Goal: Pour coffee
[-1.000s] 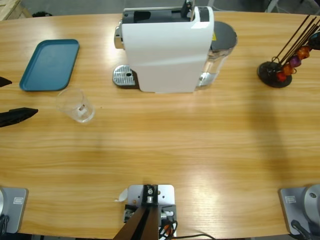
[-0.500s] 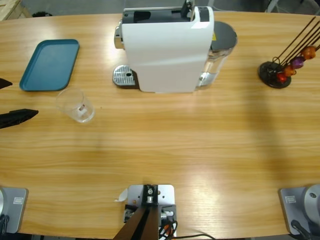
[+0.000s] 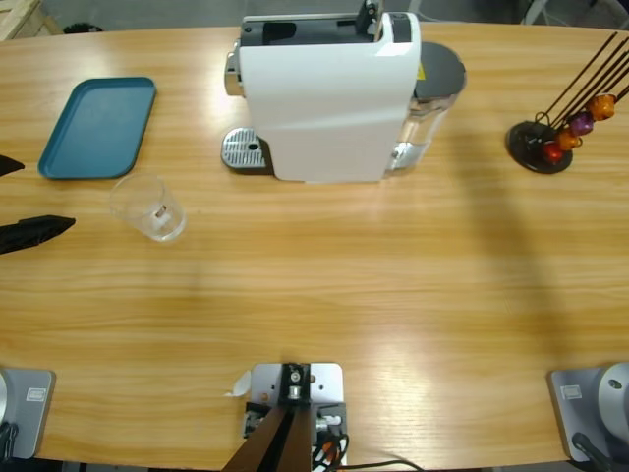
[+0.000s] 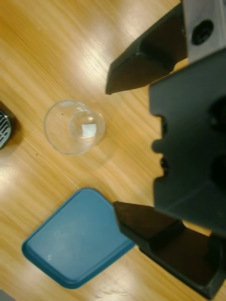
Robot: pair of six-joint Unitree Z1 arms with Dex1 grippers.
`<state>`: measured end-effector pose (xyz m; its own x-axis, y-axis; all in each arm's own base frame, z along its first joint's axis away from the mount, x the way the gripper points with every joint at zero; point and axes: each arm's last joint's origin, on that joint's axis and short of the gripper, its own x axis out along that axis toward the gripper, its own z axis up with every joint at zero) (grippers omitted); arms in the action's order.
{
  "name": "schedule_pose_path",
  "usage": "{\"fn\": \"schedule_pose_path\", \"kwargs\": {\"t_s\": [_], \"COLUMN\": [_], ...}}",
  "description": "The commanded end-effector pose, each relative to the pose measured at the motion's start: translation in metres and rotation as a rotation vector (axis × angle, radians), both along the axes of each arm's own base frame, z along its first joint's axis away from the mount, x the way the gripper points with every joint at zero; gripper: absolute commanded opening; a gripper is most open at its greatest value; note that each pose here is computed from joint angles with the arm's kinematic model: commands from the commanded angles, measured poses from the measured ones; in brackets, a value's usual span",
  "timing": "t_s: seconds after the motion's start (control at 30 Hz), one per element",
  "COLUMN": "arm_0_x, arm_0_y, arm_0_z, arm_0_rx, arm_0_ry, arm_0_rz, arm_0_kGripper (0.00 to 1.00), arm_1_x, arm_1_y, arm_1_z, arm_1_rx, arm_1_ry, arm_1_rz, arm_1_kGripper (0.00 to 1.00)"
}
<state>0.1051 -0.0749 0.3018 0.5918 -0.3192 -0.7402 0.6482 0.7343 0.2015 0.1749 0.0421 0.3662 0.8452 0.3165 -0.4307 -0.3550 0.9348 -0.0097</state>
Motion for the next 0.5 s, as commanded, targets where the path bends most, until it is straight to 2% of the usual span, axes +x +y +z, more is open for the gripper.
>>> {"fn": "schedule_pose_path", "kwargs": {"t_s": [0.03, 0.3, 0.43, 0.5], "arm_0_x": [-0.017, -0.039, -0.038, -0.039], "arm_0_y": [0.014, 0.030, 0.030, 0.030], "arm_0_z": [0.004, 0.011, 0.012, 0.011], "arm_0_rx": [-0.047, -0.028, -0.016, -0.008], "arm_0_ry": [-0.038, -0.050, -0.033, -0.030], "arm_0_rz": [0.001, -0.022, -0.033, -0.040], "arm_0_kGripper": [0.996, 0.996, 0.996, 0.996], "arm_1_x": [-0.018, 0.010, 0.028, 0.040], "arm_1_y": [0.043, 0.131, 0.185, 0.204], "arm_1_z": [0.000, 0.038, 0.042, 0.038], "arm_1_rx": [0.001, -0.063, -0.117, -0.163], "arm_1_ry": [-0.008, -0.014, -0.019, -0.053], "arm_1_rz": [0.507, 0.870, 1.002, 1.051], "arm_1_kGripper": [0.108, 0.108, 0.108, 0.108]}}
